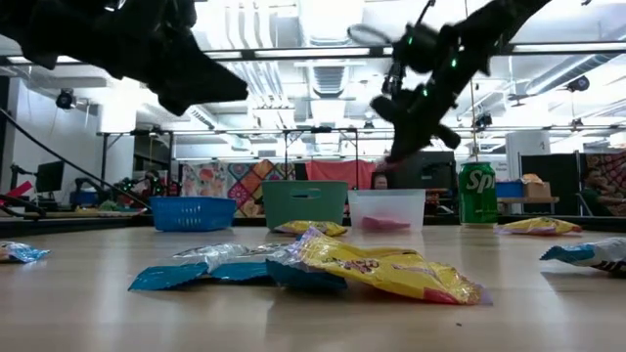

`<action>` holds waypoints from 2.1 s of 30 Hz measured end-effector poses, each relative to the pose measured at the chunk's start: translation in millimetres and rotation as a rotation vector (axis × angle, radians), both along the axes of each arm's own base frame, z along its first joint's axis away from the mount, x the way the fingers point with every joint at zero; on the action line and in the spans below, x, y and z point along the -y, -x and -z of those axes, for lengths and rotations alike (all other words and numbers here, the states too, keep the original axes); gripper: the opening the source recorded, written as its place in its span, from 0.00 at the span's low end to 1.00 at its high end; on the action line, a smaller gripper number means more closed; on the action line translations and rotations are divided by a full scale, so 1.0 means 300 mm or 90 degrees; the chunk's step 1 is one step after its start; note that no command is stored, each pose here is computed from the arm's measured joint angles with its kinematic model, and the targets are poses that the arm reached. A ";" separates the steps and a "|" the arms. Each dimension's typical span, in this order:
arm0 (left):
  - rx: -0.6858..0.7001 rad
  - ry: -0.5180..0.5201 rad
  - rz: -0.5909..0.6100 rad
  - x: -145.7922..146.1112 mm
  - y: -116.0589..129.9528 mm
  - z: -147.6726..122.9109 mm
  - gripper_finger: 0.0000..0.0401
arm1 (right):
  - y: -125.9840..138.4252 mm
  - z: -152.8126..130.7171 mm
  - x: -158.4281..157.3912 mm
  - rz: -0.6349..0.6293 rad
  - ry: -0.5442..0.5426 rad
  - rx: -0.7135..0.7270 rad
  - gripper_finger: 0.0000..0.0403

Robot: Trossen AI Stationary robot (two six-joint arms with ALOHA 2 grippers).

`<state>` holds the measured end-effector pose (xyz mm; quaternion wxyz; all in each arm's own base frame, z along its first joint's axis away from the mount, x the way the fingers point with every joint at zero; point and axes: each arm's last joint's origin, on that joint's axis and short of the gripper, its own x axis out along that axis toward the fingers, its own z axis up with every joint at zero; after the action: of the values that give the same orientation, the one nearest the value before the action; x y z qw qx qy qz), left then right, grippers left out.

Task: Sort candy
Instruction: Put the red candy into the transparent bin, then put the white chocolate bar into the green bin

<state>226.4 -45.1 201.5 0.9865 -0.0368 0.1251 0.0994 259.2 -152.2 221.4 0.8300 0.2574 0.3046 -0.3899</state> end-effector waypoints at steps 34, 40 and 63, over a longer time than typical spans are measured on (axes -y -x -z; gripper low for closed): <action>-0.356 0.169 0.007 0.078 0.026 -0.025 0.19 | 0.006 -0.156 -0.174 -0.164 0.001 0.064 0.44; -0.520 0.257 -0.002 0.137 0.068 -0.009 0.19 | -0.009 -0.182 -0.286 -0.238 0.005 0.080 0.44; -0.738 0.147 -0.020 0.299 0.108 0.196 0.36 | -0.043 -0.155 -0.370 -0.295 -0.008 0.063 0.44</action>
<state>193.9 -134.7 142.8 0.7451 -0.0852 0.6533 0.1033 272.2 -41.2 268.0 0.9095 0.2046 0.3172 -0.1740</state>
